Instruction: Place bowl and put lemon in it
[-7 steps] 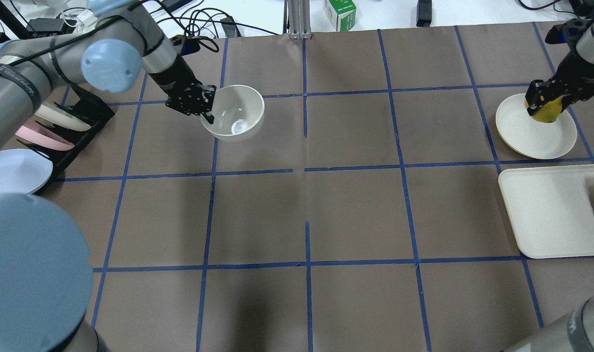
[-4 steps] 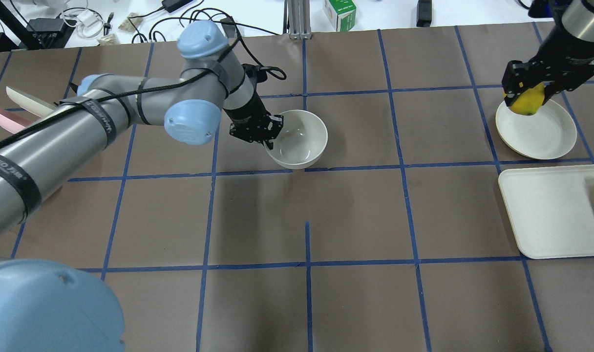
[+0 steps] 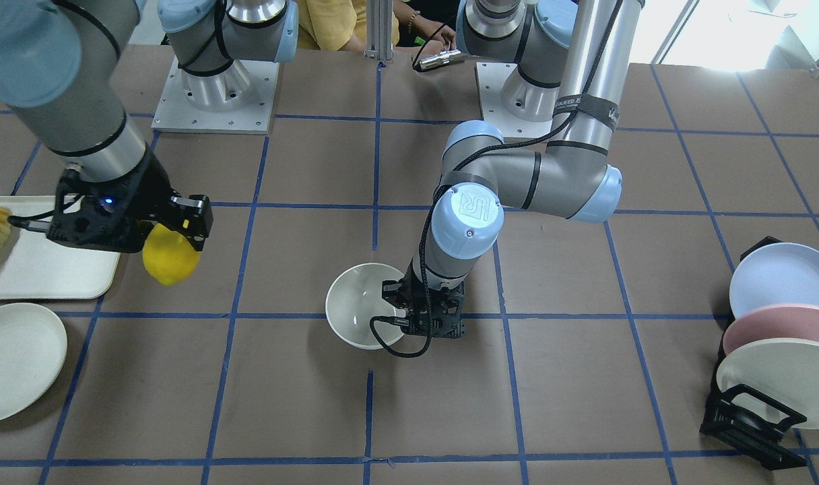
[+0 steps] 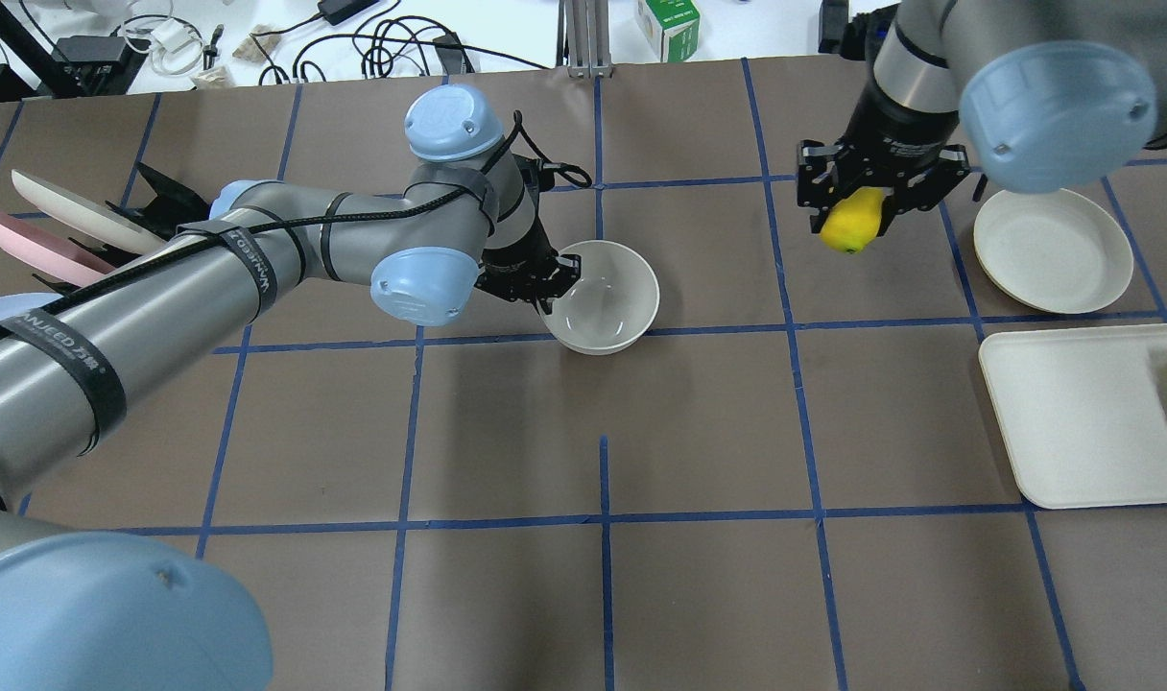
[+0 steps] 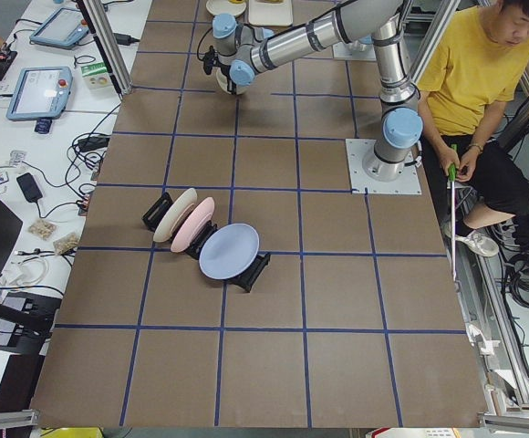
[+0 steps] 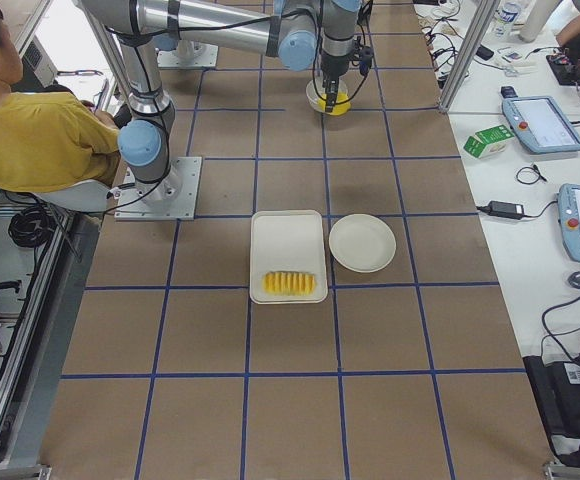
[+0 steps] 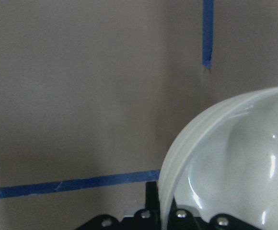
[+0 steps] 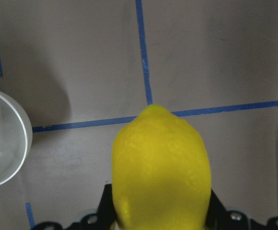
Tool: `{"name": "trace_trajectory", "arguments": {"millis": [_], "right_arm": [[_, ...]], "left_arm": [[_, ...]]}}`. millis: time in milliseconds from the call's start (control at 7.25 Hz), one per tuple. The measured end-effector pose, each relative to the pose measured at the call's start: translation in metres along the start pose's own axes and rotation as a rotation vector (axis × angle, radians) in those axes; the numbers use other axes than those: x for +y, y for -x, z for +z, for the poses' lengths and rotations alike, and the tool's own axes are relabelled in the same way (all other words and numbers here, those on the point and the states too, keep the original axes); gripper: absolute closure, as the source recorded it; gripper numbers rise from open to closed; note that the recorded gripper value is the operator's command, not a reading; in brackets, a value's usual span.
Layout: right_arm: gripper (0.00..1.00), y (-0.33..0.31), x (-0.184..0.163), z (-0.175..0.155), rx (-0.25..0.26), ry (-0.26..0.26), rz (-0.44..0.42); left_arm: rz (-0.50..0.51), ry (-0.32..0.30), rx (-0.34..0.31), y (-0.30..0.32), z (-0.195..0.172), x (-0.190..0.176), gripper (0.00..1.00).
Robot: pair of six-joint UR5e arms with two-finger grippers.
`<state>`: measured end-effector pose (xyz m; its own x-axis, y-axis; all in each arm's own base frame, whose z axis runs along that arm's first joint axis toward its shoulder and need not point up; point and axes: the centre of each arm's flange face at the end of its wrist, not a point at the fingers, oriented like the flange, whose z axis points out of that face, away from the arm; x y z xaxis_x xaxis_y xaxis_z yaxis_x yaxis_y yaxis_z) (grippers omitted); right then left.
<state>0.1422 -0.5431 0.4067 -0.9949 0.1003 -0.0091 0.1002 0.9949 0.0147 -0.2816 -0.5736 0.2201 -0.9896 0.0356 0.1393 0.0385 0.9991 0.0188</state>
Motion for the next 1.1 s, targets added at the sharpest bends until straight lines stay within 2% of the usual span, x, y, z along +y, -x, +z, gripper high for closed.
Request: {"name": "trace_trajectory", "arguments": {"millis": [138, 414, 690, 966, 1103], "right_arm": [[1.0, 0.025, 0.002, 0.009, 0.0, -0.004, 0.0], [1.0, 0.057, 0.0, 0.026, -0.003, -0.02, -0.025], [1.0, 0.075, 0.002, 0.039, -0.021, -0.008, -0.048], [1.0, 0.098, -0.001, 0.052, -0.081, -0.014, -0.042], [1.0, 0.119, -0.004, 0.065, -0.099, -0.036, -0.047]], "left_arm": [[-0.007, 0.002, -0.003, 0.002, 0.002, -0.001, 0.0], [-0.054, -0.021, 0.005, 0.001, -0.014, -0.002, 0.0], [-0.084, -0.027, 0.003, 0.012, -0.047, 0.001, 0.0], [-0.068, -0.039, -0.005, 0.062, -0.121, 0.003, 0.0], [-0.04, -0.029, -0.026, 0.093, -0.162, 0.011, 0.0]]}}
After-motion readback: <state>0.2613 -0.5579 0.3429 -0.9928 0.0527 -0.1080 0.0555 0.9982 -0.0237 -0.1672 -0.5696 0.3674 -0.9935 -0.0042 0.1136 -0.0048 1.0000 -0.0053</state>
